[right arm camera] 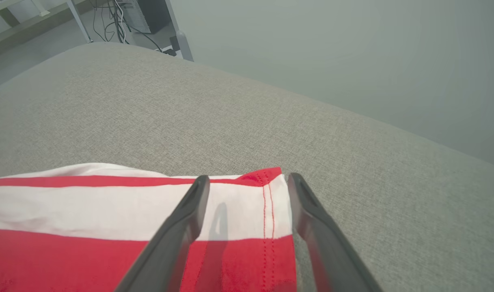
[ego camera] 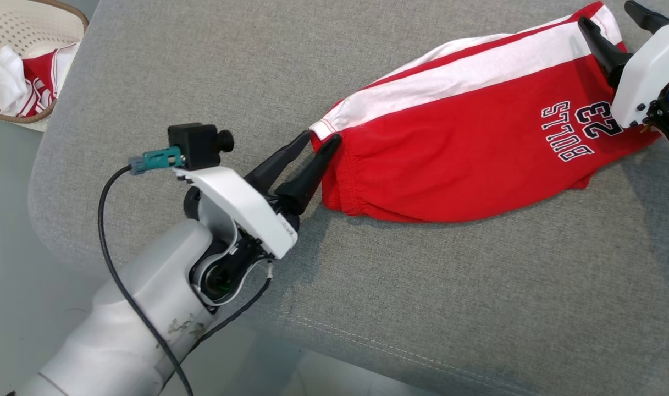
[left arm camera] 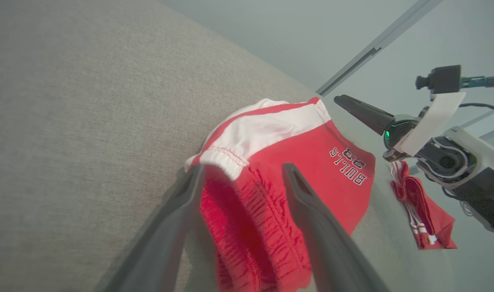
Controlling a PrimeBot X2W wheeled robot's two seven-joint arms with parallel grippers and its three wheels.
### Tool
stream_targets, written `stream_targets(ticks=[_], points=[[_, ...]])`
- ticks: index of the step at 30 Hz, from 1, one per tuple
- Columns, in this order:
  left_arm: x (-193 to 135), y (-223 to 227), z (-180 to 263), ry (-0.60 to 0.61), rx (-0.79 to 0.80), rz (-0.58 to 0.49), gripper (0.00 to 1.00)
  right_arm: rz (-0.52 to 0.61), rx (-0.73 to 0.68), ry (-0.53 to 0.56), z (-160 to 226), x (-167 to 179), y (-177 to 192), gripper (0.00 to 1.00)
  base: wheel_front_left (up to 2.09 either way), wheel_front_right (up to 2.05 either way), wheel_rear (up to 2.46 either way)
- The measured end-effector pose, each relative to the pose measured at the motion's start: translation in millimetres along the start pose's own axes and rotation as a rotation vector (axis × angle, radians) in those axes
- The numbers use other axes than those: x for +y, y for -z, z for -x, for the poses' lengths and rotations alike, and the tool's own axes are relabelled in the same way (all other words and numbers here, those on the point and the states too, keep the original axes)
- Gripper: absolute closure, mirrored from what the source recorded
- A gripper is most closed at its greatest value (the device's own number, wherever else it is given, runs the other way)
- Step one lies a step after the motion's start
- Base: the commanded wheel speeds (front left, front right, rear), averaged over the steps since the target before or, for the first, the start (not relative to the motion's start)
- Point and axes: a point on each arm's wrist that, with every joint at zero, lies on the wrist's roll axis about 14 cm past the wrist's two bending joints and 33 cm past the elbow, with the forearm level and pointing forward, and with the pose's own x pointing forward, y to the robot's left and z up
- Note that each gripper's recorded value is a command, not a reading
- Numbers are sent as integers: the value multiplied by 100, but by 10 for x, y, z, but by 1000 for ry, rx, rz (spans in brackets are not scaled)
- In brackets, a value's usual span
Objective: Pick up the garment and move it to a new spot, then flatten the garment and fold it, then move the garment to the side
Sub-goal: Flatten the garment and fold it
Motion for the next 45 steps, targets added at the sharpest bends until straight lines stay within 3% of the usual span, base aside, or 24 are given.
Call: stream_targets(ticks=[9,18,27,41,42,43,44,45], points=[[323,-54,215,-76,-55,-90,0,-26,-110,15,265,-105,-183,0,0,0,0],[305,380,212,-70,104,-54,0,-66,53,46,323,-217,264,0,0,0,0],[118,458,131,-19,203,21,0,-87,209,34,323,-137,580,0,0,0,0],[71,705,92,-18,423,141,0,-127,347,32,225,-147,616,0,0,0,0],[49,706,77,-13,428,146,0,-138,351,27,218,-129,613,58,0,0,0],[29,697,61,-8,428,152,12,-152,353,24,218,-121,617,100,0,0,0],[10,695,49,-3,429,163,99,-161,360,21,220,-114,626,100,0,0,0],[-5,698,37,1,428,175,100,-168,365,15,217,-100,626,100,0,0,0]])
